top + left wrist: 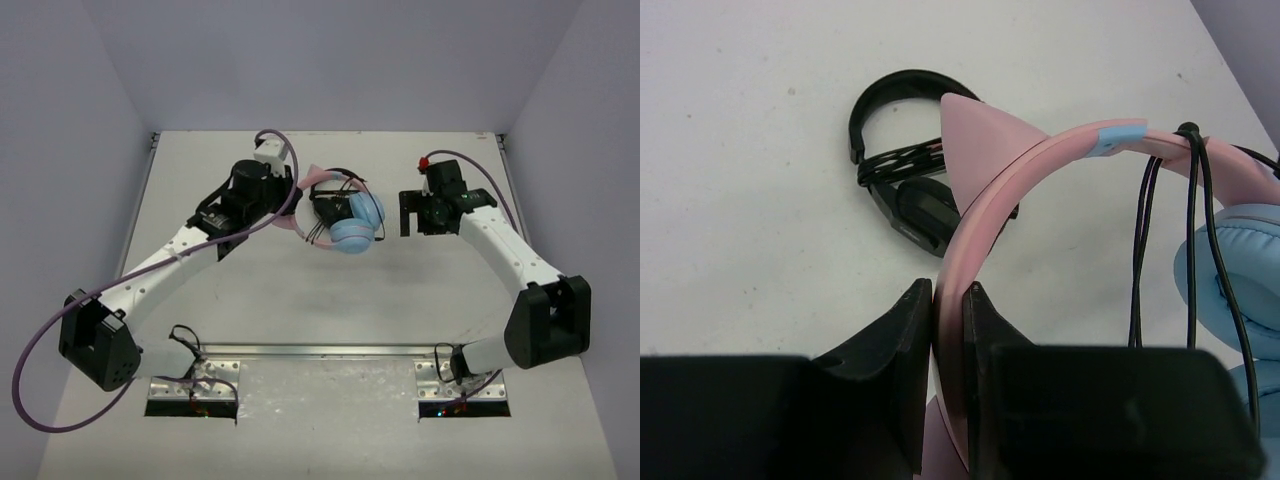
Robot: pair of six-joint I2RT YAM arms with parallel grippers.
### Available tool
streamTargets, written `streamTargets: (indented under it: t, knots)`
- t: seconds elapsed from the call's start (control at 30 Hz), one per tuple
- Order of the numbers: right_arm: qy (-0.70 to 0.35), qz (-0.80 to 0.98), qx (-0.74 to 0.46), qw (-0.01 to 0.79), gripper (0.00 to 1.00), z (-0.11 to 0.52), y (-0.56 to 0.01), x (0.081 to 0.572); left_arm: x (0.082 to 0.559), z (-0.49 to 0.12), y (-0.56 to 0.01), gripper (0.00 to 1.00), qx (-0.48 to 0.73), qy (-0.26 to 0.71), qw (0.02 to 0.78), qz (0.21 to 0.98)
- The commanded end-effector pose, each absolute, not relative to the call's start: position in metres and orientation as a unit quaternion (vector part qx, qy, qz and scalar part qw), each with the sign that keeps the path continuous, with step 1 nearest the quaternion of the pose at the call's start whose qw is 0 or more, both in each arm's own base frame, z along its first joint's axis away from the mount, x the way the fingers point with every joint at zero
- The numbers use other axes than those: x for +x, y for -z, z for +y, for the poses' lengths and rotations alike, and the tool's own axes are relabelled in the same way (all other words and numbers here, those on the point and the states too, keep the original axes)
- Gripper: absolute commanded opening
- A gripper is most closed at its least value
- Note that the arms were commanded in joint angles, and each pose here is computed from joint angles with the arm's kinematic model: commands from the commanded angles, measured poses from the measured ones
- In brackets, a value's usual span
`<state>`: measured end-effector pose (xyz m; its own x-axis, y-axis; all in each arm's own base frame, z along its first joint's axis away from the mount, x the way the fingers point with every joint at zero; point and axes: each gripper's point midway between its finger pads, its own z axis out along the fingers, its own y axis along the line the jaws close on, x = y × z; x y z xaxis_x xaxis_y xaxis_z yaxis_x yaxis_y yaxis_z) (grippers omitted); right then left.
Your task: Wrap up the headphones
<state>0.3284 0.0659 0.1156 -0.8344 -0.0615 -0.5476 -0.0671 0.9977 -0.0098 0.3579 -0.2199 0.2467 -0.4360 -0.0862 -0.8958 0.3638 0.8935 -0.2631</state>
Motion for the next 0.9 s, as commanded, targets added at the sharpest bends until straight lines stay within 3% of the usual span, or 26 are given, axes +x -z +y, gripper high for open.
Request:
streamTargets:
  t: [0.0, 0.2, 0.3, 0.5, 0.7, 0.87]
  knots:
    - [0.000, 0.951, 0.046, 0.306, 0.99, 0.048, -0.147, 0.333, 0.370, -0.224, -0.289, 0.00, 0.059, 0.258, 0.559, 0.786]
    - [-0.017, 0.928, 0.117, 0.353, 0.99, 0.034, -0.185, 0.309, 0.390, -0.192, -0.284, 0.00, 0.029, 0.226, 0.550, 0.804]
    - [-0.092, 0.899, 0.095, 0.417, 0.99, 0.053, -0.213, 0.292, 0.401, -0.170, -0.283, 0.00, 0.017, 0.203, 0.552, 0.808]
    - [-0.204, 0.868, 0.021, 0.452, 0.99, 0.090, -0.242, 0.258, 0.428, -0.141, -0.290, 0.00, 0.087, 0.136, 0.588, 0.793]
    - [-0.286, 0.841, -0.022, 0.459, 0.99, 0.115, -0.246, 0.225, 0.458, -0.113, -0.291, 0.03, 0.157, 0.181, 0.632, 0.737]
    - [-0.315, 0.825, -0.048, 0.466, 0.99, 0.122, -0.247, 0.199, 0.500, -0.089, -0.263, 0.02, 0.223, 0.216, 0.584, 0.750]
